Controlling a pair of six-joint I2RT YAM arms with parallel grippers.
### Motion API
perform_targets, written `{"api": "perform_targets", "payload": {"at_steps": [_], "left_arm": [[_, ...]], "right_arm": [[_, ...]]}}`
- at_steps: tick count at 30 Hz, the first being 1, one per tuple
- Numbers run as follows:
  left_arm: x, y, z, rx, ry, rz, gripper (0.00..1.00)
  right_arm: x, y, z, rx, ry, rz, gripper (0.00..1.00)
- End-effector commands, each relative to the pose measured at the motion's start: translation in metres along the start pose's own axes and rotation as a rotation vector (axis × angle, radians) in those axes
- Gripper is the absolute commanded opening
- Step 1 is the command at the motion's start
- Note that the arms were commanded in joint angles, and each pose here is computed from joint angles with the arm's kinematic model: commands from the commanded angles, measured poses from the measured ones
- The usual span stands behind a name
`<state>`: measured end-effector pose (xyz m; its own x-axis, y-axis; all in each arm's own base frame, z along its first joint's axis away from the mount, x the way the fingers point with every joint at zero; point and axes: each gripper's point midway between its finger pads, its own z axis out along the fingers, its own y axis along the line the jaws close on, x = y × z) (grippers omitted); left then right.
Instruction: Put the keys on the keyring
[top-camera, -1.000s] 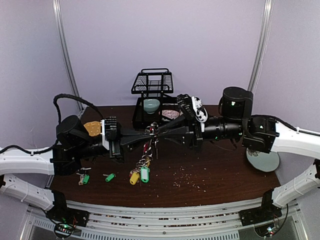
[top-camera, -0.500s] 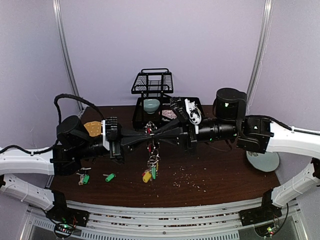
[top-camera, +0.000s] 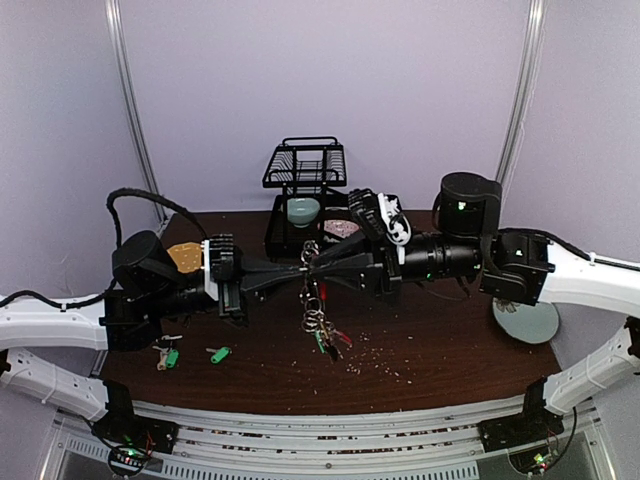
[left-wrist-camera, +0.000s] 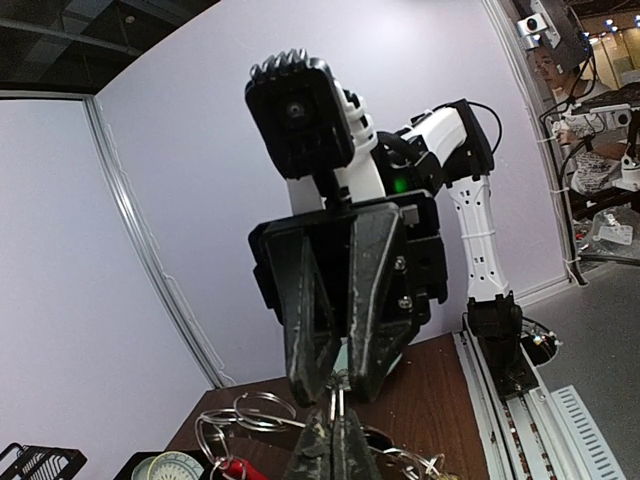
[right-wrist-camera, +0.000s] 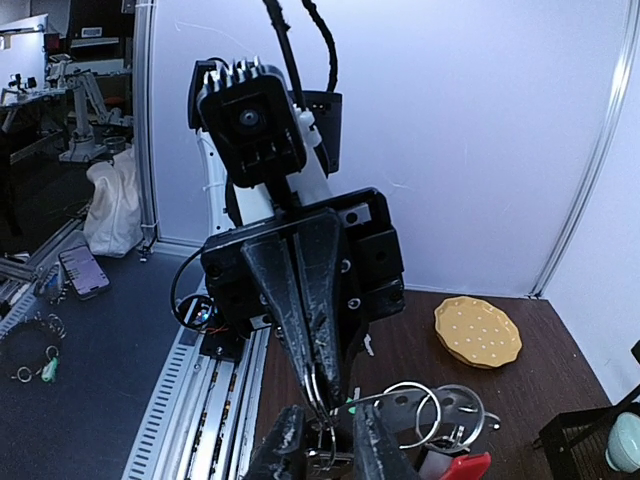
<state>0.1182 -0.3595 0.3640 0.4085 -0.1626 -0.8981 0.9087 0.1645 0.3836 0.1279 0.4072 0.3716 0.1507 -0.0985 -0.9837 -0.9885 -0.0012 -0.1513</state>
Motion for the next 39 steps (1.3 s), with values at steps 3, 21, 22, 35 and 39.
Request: {"api": "perform_targets", "payload": {"at_steps": [3, 21, 22, 35, 39], "left_arm": [[-0.024, 0.006, -0.002, -0.024, -0.071, 0.044, 0.00], [0.023, 0.022, -0.005, -0.103, 0.229, 0.013, 0.35], [0.025, 0.024, -0.006, -0.107, 0.262, 0.015, 0.35], [0.031, 0.021, 0.011, -0.037, 0.331, -0.034, 0.28], [0.039, 0.014, 0.016, 0.005, 0.345, -0.052, 0.27]], "right_arm": [[-0.011, 0.001, 0.004, -0.028, -0.033, 0.010, 0.18], [0.029, -0.031, -0.026, 0.177, 0.411, -0.105, 0.00], [0.037, -0.033, -0.030, 0.200, 0.483, -0.123, 0.00], [0.031, -0.026, -0.016, 0.199, 0.587, -0.245, 0.00], [0.029, -0.023, -0.010, 0.188, 0.575, -0.251, 0.00]]}}
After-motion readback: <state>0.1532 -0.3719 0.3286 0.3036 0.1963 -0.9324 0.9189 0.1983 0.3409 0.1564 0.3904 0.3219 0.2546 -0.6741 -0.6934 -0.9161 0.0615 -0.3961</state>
